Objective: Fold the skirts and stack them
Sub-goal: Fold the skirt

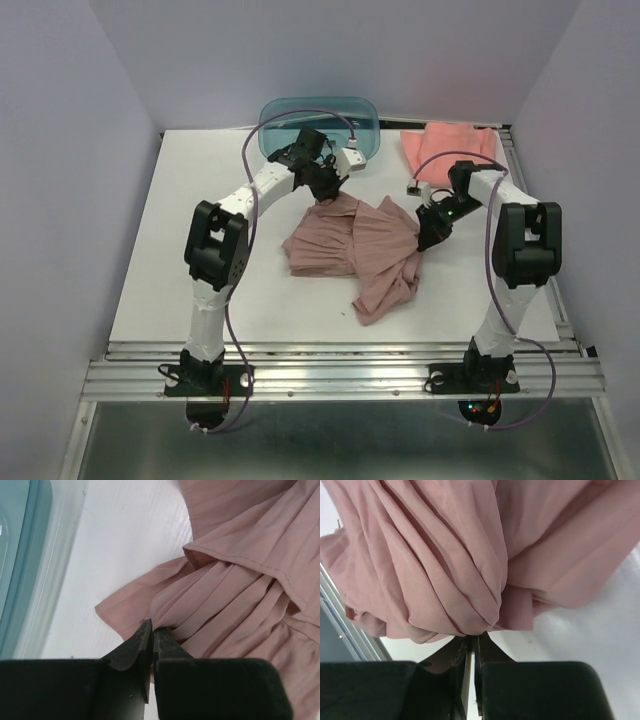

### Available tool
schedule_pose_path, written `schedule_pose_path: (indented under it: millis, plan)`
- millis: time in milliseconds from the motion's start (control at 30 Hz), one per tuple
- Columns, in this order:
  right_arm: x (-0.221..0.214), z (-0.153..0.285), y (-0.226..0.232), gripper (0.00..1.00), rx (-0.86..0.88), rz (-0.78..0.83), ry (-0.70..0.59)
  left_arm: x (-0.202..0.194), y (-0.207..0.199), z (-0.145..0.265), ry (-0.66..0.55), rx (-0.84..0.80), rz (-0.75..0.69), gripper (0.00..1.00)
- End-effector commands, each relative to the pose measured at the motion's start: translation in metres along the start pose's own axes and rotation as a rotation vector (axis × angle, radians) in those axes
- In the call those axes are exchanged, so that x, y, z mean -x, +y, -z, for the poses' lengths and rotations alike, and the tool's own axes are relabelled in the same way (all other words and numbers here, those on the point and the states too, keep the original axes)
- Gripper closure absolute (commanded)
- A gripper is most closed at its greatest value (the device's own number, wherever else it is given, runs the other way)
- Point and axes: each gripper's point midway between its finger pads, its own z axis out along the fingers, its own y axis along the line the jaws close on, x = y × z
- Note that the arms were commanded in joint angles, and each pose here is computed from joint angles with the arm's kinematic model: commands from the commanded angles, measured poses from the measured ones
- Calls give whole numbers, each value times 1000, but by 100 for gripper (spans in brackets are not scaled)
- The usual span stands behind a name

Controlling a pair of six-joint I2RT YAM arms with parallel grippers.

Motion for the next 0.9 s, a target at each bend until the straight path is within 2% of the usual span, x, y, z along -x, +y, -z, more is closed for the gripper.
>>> schedule_pose_path:
  millis: [0,67,100,167,200,233,267,300,367,400,533,633,667,800,867]
  plan:
    - [21,8,-14,91,7,29,-40,38,39,4,-114,129,0,84]
    - [25,5,-21,91,12,20,-42,35,42,1,-109,134,19,77]
    - [32,7,-26,90,5,23,-48,33,43,0,-101,141,43,67]
    - [37,9,-30,87,-8,8,-49,29,40,4,-89,138,58,57]
    - [42,11,-35,81,-23,3,-55,35,42,17,-101,167,60,32]
    - [42,11,-37,74,-28,0,-51,36,41,24,-105,177,67,26]
    - [41,9,-39,68,-28,-14,-42,36,38,31,-109,180,69,13]
    - [43,10,-41,57,-37,-51,-46,40,33,48,-121,196,75,12]
    - [50,15,-44,50,-64,-57,-60,34,25,62,-110,207,95,12]
    - [55,18,-43,48,-76,-80,-75,43,20,84,-133,233,103,12]
    - [79,38,-47,44,-161,-74,-144,38,-8,121,-143,223,153,16]
    - [94,48,-55,34,-211,-50,-182,17,-42,125,-114,141,225,21]
    - [96,48,-55,33,-203,-46,-185,-1,-55,119,-81,101,259,22]
    - [84,28,-55,32,-112,-63,-114,-31,-94,109,-51,-14,336,24]
    - [75,12,-50,32,-41,-87,-84,-35,-109,105,-56,-77,364,25]
